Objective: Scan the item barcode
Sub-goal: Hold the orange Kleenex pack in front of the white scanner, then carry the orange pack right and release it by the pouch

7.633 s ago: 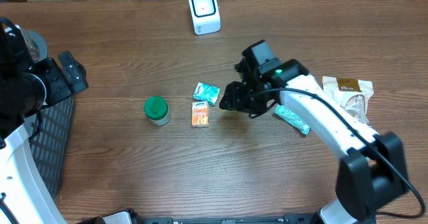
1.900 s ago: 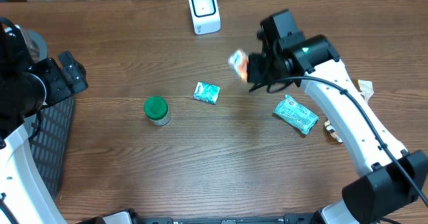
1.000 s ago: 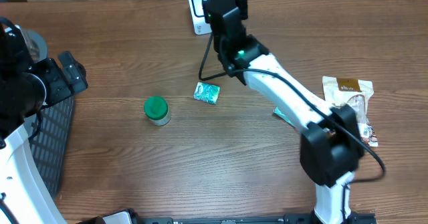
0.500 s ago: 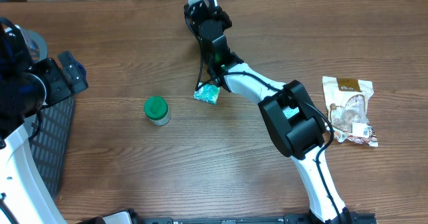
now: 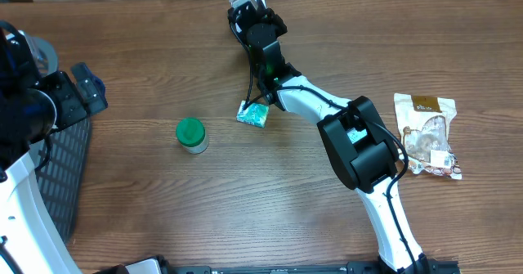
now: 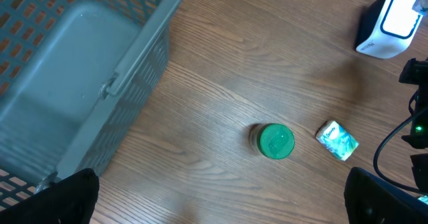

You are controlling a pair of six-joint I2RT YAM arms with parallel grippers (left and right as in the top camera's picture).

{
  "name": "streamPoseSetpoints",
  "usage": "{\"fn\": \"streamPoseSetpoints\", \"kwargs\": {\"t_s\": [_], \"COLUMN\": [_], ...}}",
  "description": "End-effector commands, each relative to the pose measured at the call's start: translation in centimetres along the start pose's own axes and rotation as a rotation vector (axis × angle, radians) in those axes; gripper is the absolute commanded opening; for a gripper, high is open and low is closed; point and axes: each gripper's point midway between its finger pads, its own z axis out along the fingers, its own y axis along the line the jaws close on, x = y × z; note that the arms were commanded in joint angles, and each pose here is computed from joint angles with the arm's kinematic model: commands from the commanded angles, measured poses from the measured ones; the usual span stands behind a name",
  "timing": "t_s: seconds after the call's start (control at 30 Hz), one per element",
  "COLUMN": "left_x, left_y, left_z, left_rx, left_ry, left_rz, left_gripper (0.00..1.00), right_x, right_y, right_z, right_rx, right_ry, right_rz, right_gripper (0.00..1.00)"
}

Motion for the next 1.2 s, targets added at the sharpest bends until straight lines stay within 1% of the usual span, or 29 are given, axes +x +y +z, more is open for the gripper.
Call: {"fn": "streamPoseSetpoints", "kwargs": {"t_s": [0.0,0.43,0.6,0.67,0.8,0.87,0.97,1.07,1.1,1.17], "left_x": [-0.1,-0.1,-0.1,-0.1,-0.1,-0.1,-0.1,-0.1,-0.1,-0.1], "left_y": [0.0,0.0,0.0,0.0,0.0,0.0,0.0,0.0,0.0,0.0], "left_z": [-0.2,-0.2,-0.1,-0.1,-0.1,-0.1,-0.1,-0.1,-0.1,-0.1], "left_rx": [0.004,0.004,0.004,0.004,0.003,0.003,0.003,0.003,0.003,0.003], "left_ry": [-0.007,-0.007,-0.006,-0.005,-0.005,-0.005,-0.005,-0.005,-0.005,-0.005], "left_rz": [0.016,0.016,0.016,0.016,0.016,0.016,0.016,0.015,0.016,0.015], "left_gripper": [1.0,1.0,1.0,1.0,1.0,1.0,1.0,1.0,1.0,1.0], "right_x": [-0.1,-0.2,-1.6,-2.7,-5.4,-7.7,-10.1,-11.5,-11.3,-10.0], "right_y": [-0.1,-0.6,-0.7,-1.1,-3.6,-4.7,-5.0,-6.2,-7.1,-8.9], "right_z": [0.3,0.1,-1.0,-1.8,-4.0,-6.4,-10.7,-16.5,-18.5,-21.2], "right_rx": [0.005,0.03,0.012,-0.005,-0.029,-0.129,-0.324,-0.507,-0.532,-0.515], "right_ry": [-0.006,0.007,0.042,0.063,0.11,0.149,0.214,0.339,0.407,0.531], "right_rz": [0.005,0.006,0.006,0.075,0.268,0.368,0.47,0.617,0.68,0.769], "right_gripper": [0.04,0.04,0.04,0.04,0.04,0.04,0.04,0.04,0.04,0.04]}}
